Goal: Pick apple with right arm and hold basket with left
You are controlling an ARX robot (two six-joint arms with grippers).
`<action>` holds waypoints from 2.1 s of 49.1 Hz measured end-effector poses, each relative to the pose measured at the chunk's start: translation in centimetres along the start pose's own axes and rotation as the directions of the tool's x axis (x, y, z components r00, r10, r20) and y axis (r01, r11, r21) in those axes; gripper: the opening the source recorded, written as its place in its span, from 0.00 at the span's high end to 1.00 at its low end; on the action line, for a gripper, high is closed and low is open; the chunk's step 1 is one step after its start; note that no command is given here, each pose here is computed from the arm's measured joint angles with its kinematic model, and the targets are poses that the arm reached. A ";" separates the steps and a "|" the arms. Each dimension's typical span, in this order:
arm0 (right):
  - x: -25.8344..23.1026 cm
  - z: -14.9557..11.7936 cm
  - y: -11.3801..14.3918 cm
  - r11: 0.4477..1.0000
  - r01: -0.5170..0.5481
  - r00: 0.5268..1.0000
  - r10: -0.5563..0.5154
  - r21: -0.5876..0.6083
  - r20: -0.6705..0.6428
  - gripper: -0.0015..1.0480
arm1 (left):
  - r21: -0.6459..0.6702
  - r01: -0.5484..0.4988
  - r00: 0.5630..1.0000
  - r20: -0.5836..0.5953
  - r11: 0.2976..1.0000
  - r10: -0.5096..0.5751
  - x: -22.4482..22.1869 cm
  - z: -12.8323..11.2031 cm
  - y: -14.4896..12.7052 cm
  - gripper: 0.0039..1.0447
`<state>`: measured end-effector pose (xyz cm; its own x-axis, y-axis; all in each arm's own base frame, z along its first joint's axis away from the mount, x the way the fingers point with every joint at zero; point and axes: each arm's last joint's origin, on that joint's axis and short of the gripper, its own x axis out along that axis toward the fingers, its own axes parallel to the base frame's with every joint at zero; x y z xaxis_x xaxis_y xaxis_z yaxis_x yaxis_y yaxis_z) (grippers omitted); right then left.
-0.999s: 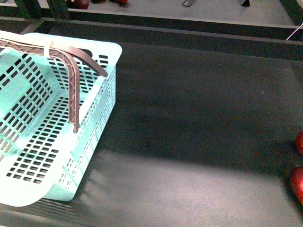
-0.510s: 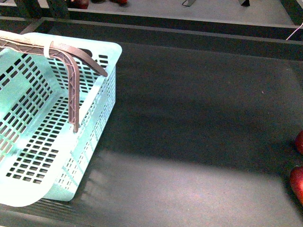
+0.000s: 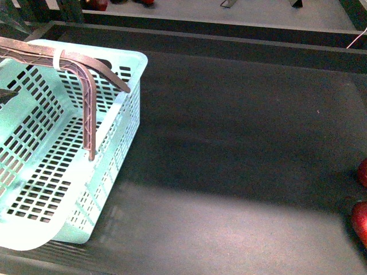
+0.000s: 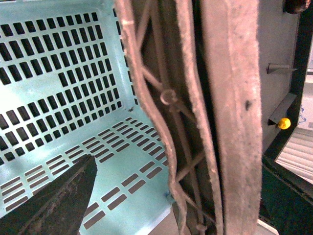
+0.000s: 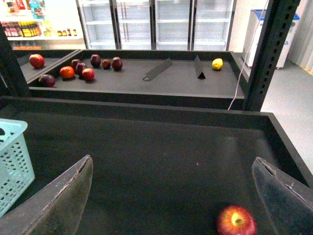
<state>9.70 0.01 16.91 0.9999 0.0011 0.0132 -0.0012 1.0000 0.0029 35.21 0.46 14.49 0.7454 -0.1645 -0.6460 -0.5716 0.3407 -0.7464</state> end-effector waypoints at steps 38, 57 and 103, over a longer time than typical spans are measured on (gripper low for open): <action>0.0 0.0 0.0 1.000 0.001 1.000 -0.001 0.000 0.000 0.08 | -0.025 -0.027 1.000 -0.007 0.999 0.027 0.4 -0.3 -0.9 0.83; 0.0 0.0 0.0 1.000 0.000 1.000 0.000 0.000 0.000 0.08 | 0.079 0.023 0.998 -0.063 0.997 -0.018 -2.6 -2.2 -2.3 0.83; 0.0 0.0 0.0 1.000 0.000 1.000 0.000 0.000 0.000 0.08 | 0.461 0.431 0.850 -0.495 0.776 -0.179 -11.6 -21.0 -12.5 0.84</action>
<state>9.70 0.01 16.92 0.9999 0.0008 0.0135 -0.0008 1.0000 0.0029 26.51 -21.36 27.94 0.5668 -0.6588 -0.4947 0.0362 0.6198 -0.7839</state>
